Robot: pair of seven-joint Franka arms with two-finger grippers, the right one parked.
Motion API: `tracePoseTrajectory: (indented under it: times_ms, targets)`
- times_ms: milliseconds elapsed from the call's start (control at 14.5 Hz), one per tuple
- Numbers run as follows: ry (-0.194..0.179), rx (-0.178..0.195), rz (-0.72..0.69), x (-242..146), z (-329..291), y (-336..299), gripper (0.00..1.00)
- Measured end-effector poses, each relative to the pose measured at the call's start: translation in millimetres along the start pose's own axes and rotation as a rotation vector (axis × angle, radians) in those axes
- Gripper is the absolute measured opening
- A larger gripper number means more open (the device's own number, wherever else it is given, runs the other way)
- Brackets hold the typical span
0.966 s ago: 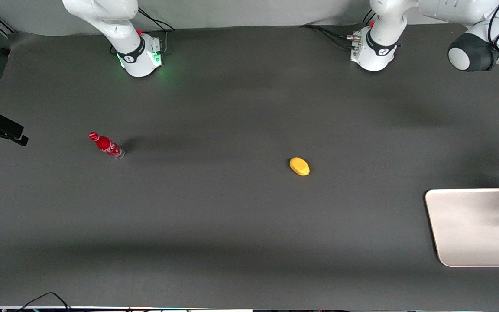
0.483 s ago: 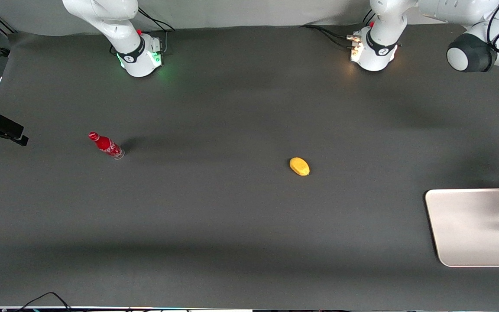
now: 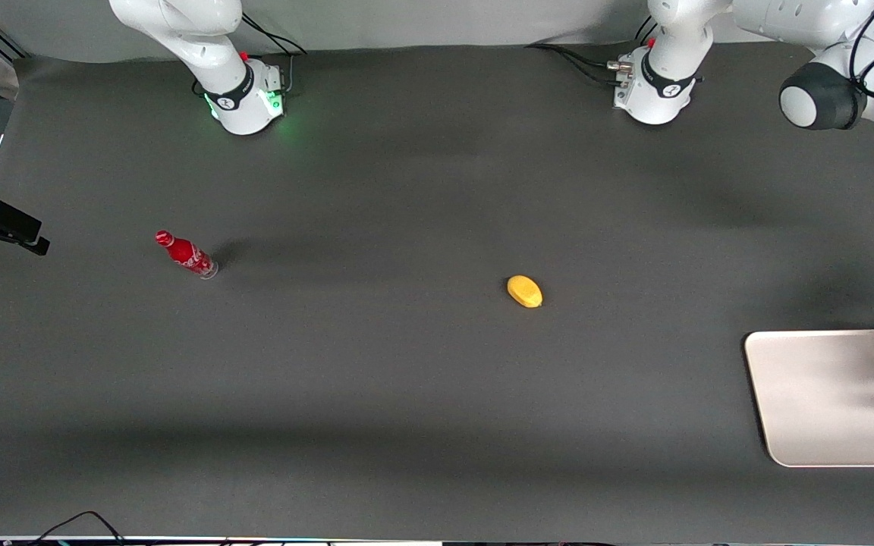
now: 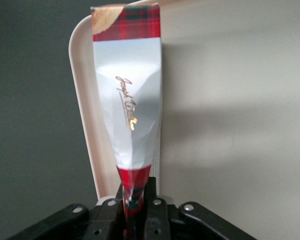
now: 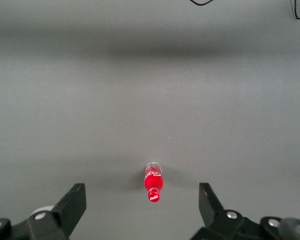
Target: Place red cookie box on tray
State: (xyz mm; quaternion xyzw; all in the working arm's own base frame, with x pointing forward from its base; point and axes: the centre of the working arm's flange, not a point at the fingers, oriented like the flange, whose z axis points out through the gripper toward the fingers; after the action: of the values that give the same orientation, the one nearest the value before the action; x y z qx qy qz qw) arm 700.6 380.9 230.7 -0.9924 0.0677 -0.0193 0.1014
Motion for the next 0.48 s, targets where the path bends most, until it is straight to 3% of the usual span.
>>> tracePoseTrajectory:
  times_ms: [276,483]
  targets:
    - [0.006,-0.008,-0.005,1,7,2,0.58]
    - [-0.023,-0.029,-0.005,1,-3,1,0.89]
